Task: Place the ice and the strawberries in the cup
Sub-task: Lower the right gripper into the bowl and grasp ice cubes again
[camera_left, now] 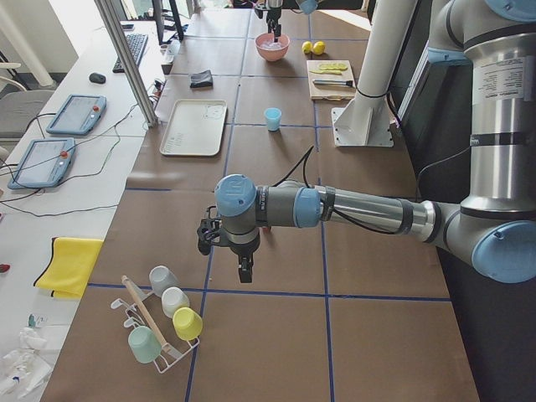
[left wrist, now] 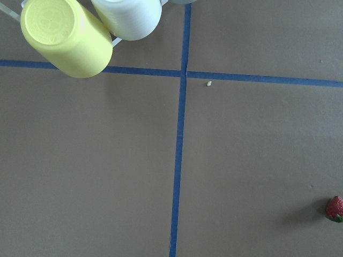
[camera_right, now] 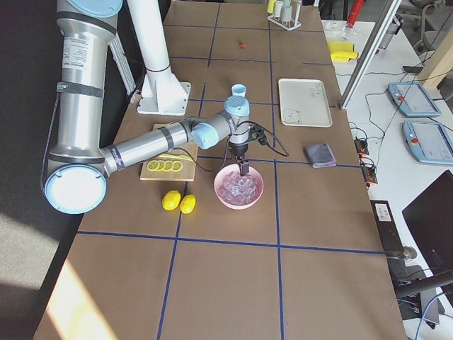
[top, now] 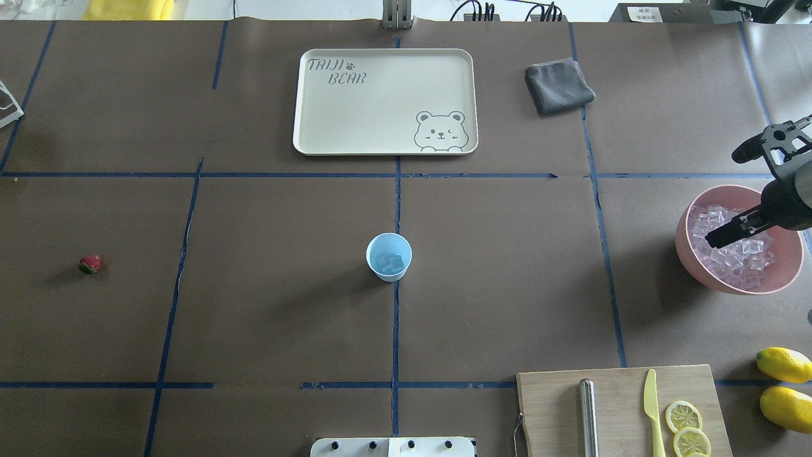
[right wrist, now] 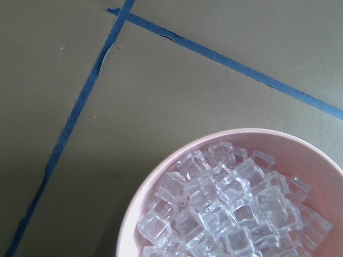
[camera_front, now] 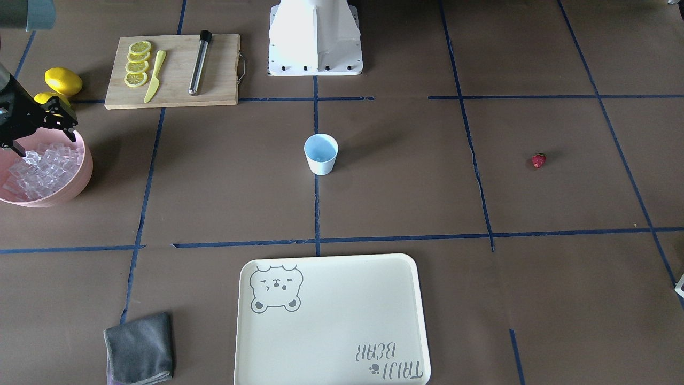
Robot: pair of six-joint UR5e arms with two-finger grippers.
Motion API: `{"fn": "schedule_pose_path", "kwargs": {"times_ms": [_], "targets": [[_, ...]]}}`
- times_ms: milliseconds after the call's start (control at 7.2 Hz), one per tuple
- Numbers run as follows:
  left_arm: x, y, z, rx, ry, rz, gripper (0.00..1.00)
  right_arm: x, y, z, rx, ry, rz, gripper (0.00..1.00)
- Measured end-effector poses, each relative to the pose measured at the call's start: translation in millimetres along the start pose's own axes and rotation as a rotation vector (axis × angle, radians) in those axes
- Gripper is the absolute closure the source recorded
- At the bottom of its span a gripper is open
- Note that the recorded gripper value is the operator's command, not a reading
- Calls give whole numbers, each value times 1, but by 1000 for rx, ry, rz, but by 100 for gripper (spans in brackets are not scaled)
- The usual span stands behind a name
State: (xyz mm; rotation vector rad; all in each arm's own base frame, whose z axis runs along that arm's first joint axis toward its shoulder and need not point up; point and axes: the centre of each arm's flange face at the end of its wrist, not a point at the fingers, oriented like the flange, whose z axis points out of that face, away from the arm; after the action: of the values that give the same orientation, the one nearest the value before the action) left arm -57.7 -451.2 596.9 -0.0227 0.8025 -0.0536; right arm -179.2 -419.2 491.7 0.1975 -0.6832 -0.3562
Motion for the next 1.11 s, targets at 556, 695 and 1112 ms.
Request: {"fn": "schedule_pose_path", "kwargs": {"times_ms": [556,695,1112], "targets": [[4,0,-4,8,1,6,0,30,5,31,-60,23,44,2],[5,0,-5,9,1,7,0,34,6,37,-71,27,50,4],[9,1,-9,15,2,6,0,40,10,45,-92,34,63,23]]}}
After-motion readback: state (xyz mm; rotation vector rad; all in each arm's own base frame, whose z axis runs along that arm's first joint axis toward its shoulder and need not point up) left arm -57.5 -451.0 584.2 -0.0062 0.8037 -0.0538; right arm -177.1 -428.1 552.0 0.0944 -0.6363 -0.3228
